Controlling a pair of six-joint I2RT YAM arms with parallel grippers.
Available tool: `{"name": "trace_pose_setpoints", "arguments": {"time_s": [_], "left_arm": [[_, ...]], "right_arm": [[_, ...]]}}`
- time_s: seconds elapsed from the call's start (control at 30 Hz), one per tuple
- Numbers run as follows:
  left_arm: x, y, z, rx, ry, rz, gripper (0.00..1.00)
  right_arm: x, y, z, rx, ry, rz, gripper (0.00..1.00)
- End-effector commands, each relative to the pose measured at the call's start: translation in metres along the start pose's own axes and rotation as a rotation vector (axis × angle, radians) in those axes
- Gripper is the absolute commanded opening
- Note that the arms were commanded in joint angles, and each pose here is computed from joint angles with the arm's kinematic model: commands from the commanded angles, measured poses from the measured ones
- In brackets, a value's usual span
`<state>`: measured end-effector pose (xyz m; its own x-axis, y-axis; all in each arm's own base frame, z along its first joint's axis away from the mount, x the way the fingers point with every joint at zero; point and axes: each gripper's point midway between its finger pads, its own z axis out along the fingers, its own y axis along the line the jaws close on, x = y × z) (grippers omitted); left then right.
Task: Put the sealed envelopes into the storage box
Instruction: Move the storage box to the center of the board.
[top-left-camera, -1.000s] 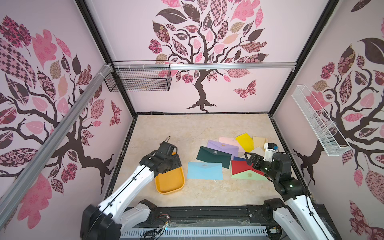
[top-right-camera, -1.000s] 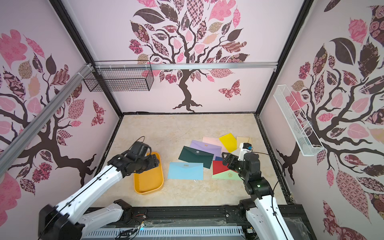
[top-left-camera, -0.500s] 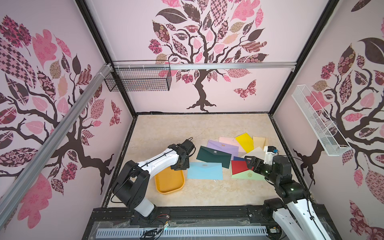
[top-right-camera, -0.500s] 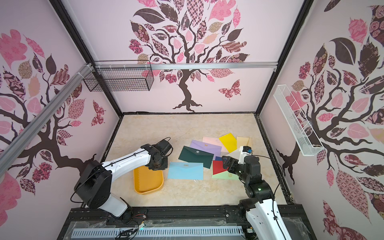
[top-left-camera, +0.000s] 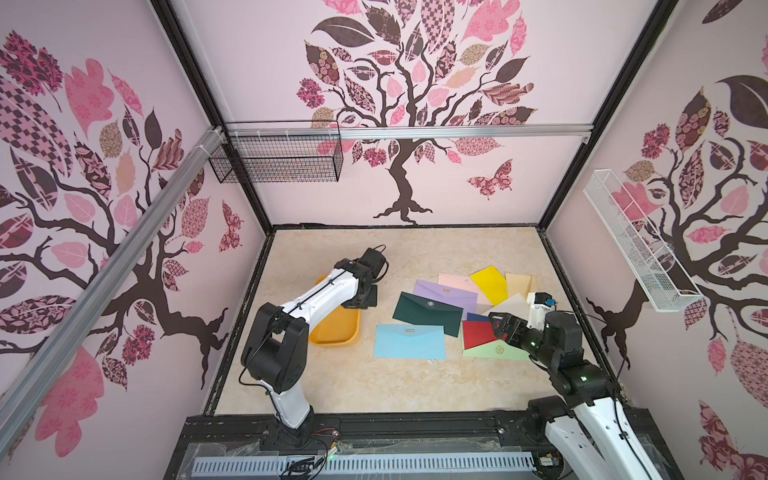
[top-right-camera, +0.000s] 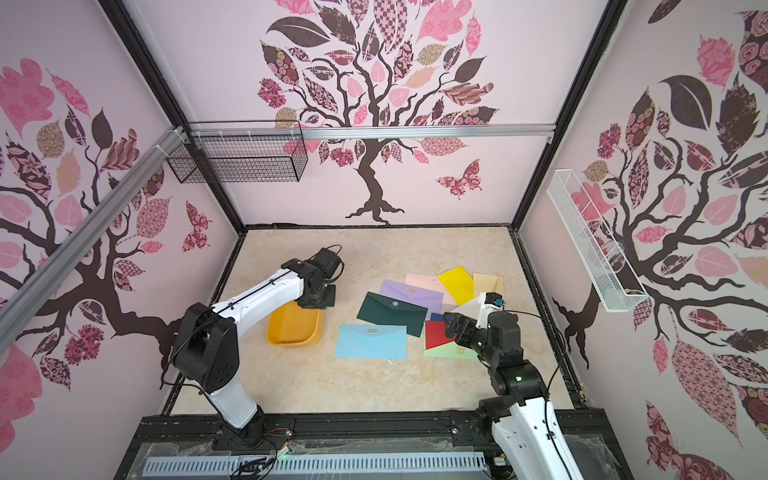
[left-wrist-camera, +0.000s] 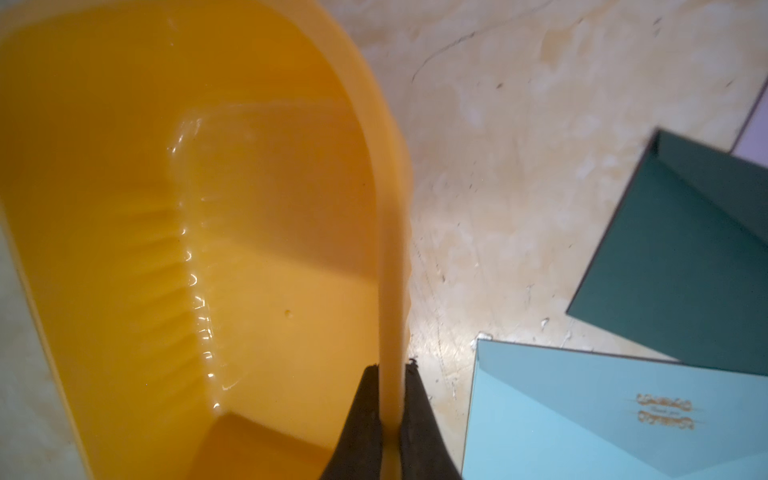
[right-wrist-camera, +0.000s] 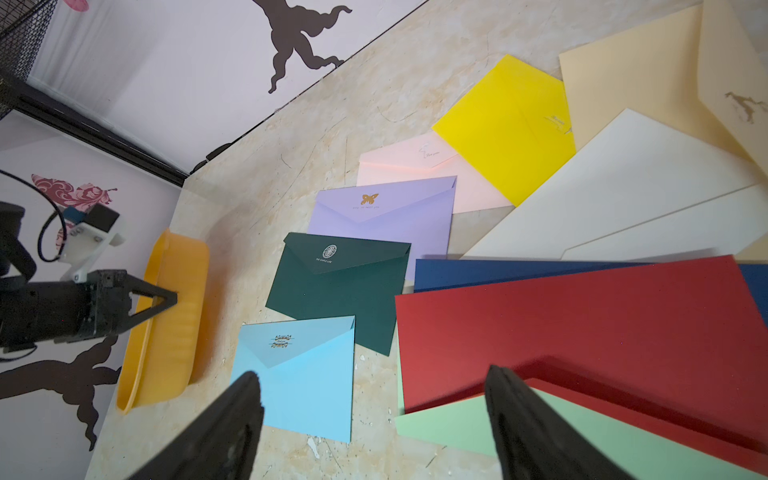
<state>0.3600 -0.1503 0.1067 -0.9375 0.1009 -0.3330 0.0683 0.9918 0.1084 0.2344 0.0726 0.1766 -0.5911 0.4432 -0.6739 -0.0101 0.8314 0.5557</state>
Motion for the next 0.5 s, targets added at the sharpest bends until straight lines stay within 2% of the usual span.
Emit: {"name": "trace_pose_setpoints", "arguments": {"time_s": [0.0,0.13,0.27,0.33,0.47], "left_arm": [[-0.032,-0.021,-0.005,0.047,-0.068,0.245,0.0],[-0.058,-0.041,-0.011,0.064,-0.124,0.472,0.0],[-0.067,-0.064,-0.009,0.048,-0.203,0.71,0.0],[-0.065,-0.068,-0.001,0.018,-0.197,0.822,0.0],[-0.056,-0.063,0.011,-0.019,-0.137,0.961,0.0]], "right_arm": [[0.001,0.001,0.0,-0.008,0.002,-0.005,0.88],[0.001,0.002,0.001,-0.011,0.004,-0.007,0.88],[0.001,0.001,0.002,-0.008,0.01,-0.005,0.88],[0.002,0.001,0.003,-0.007,0.014,-0.004,0.88],[0.002,0.0,0.005,-0.003,0.021,-0.003,0.88]]}}
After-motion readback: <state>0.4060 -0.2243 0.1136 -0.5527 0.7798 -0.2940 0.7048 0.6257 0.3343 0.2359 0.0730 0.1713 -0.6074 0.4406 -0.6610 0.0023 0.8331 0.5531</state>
